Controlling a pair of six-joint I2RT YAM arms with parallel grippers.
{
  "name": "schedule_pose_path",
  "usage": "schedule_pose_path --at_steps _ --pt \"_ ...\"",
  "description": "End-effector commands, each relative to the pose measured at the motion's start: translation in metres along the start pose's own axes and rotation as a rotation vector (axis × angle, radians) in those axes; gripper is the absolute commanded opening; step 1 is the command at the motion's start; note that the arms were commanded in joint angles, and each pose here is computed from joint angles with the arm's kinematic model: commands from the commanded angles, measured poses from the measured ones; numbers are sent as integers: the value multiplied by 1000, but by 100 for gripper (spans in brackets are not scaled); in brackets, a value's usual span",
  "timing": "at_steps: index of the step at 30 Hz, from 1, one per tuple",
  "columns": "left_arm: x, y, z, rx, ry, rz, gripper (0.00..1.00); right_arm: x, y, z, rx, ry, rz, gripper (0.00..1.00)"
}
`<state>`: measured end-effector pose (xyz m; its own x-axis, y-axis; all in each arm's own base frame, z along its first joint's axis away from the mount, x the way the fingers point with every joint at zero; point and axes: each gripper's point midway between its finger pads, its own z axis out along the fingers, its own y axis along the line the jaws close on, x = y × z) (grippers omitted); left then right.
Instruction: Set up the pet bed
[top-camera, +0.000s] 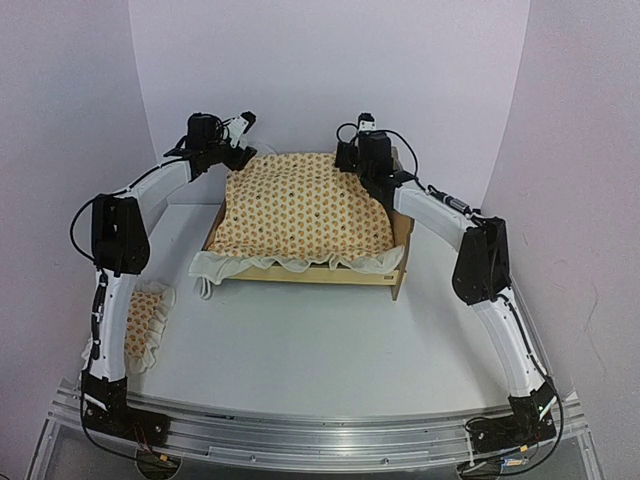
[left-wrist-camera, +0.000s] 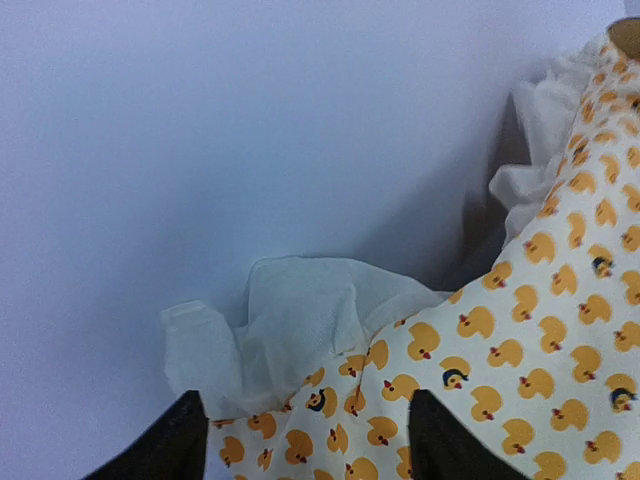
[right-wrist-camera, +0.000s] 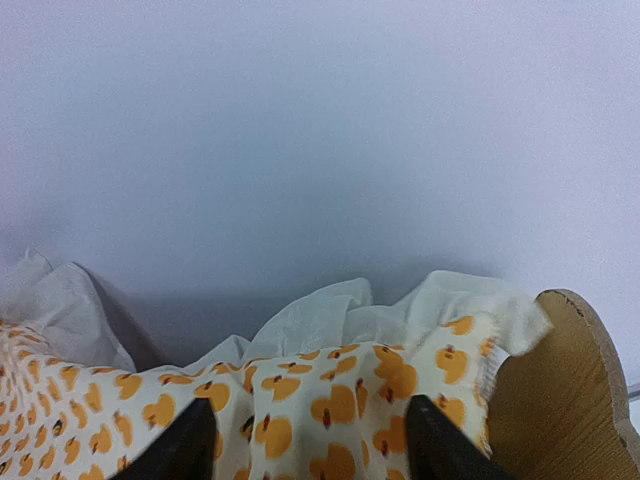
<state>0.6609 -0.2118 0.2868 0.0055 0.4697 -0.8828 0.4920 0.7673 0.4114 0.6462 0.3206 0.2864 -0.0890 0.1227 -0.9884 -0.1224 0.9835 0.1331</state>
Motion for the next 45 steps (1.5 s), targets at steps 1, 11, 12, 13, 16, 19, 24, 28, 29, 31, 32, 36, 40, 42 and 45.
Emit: schedule_pose_path --at_steps 1,11,12,13,16,19,24,28,29,31,32,36,40,42,45 --pt "-33 50 -8 -203 -54 32 81 -39 -8 -5 24 -75 7 92" --pt "-46 -14 -68 176 41 8 92 -88 22 -84 -110 37 -76 92" --pt "-38 -25 -80 230 88 -6 92 -90 21 -96 -103 65 -70 91" --pt "-40 -30 -95 258 108 -6 92 -90 19 -110 -96 103 -65 89" --pt "-18 -40 -125 306 226 -61 93 -93 2 -147 -43 186 -19 86" --pt "16 -38 -138 307 339 -174 95 -83 -31 -172 100 268 19 91" --pt "78 -29 -137 250 451 -382 99 -35 -66 -181 254 446 -47 96" --pt "80 -42 -143 311 444 -420 99 3 -98 -180 333 593 28 98" --pt "77 -45 -146 328 433 -424 99 10 -104 -179 341 621 49 98" --pt "71 -50 -153 352 420 -412 99 25 -103 -177 310 675 65 97" --pt "70 -53 -157 361 419 -403 99 32 -98 -176 280 703 69 97" --pt "74 -66 -172 403 441 -385 98 58 -85 -176 202 795 87 83" --pt "84 -82 -187 448 466 -357 95 64 -104 -183 257 805 61 43" --pt "83 -89 -194 475 469 -334 94 65 -114 -189 272 813 28 18" --pt "70 -107 -212 571 445 -299 93 57 -127 -203 258 818 -42 0"
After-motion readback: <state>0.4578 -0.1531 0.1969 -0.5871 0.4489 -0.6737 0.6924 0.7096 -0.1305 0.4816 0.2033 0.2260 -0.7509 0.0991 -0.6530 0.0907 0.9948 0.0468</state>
